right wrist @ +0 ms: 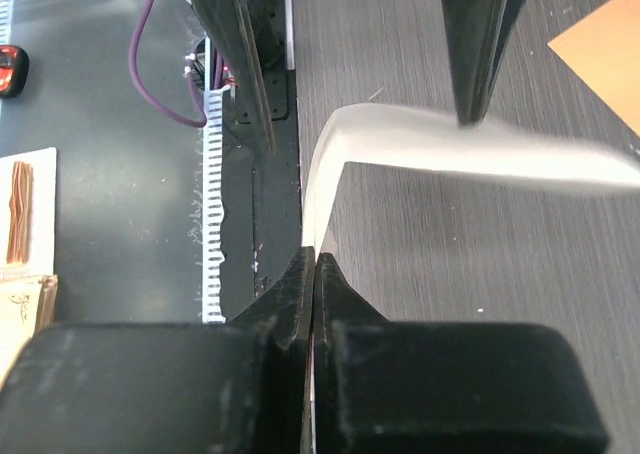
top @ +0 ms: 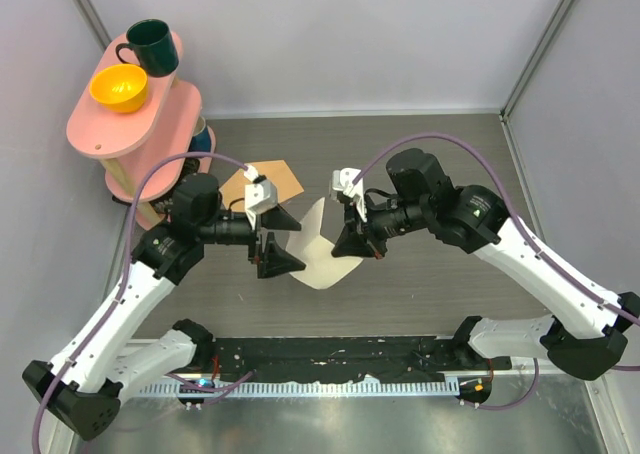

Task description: Place the letter into the envelope and seal it

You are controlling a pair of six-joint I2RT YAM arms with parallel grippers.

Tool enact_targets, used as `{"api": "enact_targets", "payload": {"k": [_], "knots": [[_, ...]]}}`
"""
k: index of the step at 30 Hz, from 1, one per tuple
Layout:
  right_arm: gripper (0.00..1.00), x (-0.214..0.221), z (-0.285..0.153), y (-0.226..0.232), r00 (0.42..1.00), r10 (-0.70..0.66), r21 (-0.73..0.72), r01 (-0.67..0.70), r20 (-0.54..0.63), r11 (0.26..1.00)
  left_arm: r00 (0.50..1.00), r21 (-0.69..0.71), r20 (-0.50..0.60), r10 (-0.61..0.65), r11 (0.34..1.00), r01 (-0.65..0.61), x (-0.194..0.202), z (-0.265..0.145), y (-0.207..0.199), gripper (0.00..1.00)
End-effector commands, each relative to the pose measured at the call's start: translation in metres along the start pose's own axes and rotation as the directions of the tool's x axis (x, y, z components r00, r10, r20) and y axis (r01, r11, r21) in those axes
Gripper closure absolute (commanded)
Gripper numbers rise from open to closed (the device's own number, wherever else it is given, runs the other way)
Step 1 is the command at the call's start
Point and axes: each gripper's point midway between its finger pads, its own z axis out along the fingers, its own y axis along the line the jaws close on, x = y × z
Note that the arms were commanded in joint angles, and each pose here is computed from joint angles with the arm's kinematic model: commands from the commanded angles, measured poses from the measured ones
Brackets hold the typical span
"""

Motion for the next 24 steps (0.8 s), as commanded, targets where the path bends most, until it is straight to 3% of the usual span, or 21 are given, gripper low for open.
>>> {"api": "enact_targets", "payload": {"k": [1,5,12,16,20,24], "knots": [[0.99,-0.024,-0.006,0.003,0.989,-0.139,0.026,0.138,0.044,0.99,0.995,0.051,0.009,0.096,0.994,-0.097,0.0,0.011,-0.015,0.0],[0.99,-0.026,-0.005,0.006,0.984,-0.171,0.015,0.171,0.048,0.985,0.996,0.09,0.0,0.089,0.992,-0.088,0.008,0.017,-0.023,0.03],[0.99,-0.023,-0.003,0.008,0.978,-0.208,0.009,0.207,0.028,0.978,0.998,0.112,0.005,0.07,0.991,-0.07,0.006,0.018,-0.027,0.32],[0.99,-0.021,-0.003,0.01,0.976,-0.215,0.012,0.215,0.028,0.977,0.998,0.106,0.027,0.058,0.993,-0.061,0.001,0.019,-0.027,0.35],[0.99,-0.024,-0.004,0.006,0.975,-0.219,0.038,0.218,0.036,0.975,0.999,0.116,0.022,0.026,0.993,-0.028,0.001,0.02,-0.029,0.46],[0.99,-0.028,-0.006,0.006,0.975,-0.219,0.051,0.216,0.045,0.975,1.0,0.155,0.017,0.023,0.988,-0.025,0.002,0.02,-0.036,0.46]]}}
